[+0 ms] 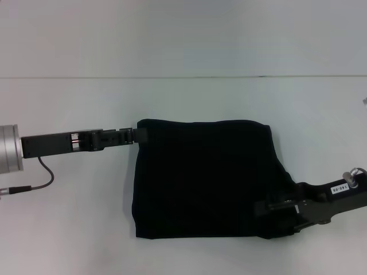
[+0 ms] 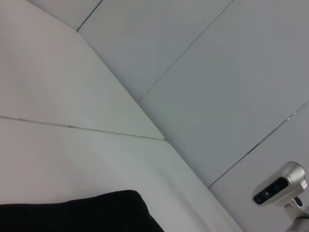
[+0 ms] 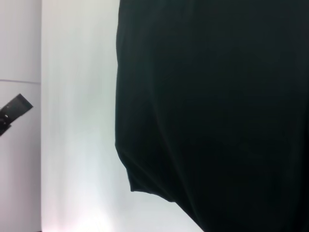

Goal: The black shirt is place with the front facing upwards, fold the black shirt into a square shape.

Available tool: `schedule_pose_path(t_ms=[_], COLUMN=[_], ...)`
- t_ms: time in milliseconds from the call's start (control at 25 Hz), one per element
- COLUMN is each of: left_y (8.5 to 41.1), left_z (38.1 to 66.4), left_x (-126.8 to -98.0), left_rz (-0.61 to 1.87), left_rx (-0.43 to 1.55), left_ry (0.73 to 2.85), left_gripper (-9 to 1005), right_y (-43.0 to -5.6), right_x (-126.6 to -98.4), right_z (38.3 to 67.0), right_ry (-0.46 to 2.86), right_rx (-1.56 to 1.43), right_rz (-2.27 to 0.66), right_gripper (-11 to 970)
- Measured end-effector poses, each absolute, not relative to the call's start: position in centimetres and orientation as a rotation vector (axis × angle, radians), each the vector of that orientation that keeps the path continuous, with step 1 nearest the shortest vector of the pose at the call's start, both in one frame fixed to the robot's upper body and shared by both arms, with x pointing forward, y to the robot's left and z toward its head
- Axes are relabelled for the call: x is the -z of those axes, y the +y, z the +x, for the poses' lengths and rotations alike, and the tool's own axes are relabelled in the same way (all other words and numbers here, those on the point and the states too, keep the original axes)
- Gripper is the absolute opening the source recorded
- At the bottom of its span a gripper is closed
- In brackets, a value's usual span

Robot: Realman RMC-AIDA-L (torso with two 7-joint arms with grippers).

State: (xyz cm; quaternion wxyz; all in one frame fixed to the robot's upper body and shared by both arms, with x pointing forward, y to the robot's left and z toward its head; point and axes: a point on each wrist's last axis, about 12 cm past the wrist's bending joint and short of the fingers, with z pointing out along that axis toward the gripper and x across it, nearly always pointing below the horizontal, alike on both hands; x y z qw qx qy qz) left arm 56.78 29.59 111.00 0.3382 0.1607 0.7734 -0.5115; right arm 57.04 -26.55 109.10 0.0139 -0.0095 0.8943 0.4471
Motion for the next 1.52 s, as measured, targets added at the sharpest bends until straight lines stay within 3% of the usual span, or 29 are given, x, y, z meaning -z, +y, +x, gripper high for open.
schedule_pose_path(t_ms=[360,720,1360,1520], left_y=[29.5,29.4,29.3,29.3], left_z=[56.9,57.0,57.2,57.2], left_x=[-111.1,-111.2,-111.2,-111.2], left_rz=[0.423,0.427,0.425,0.426], left_rx=[1.332,1.333,1.322,1.322], left_ry=[2.013,2.011,2.011,2.011], left_gripper=[860,860,859,859], right_y=[-26.9,-27.6,-26.8,-26.7], right_x=[-109.6,-108.5,-108.5,-108.4], right_z=[56.7,56.7,56.7,56.6], right_ry=[2.693,2.754,2.782,2.819], right_rx=[-1.513,-1.376,-1.388,-1.358], right_rz=[0.014,0.026,-0.001,-0.04], right_gripper=[897,896,894,734])
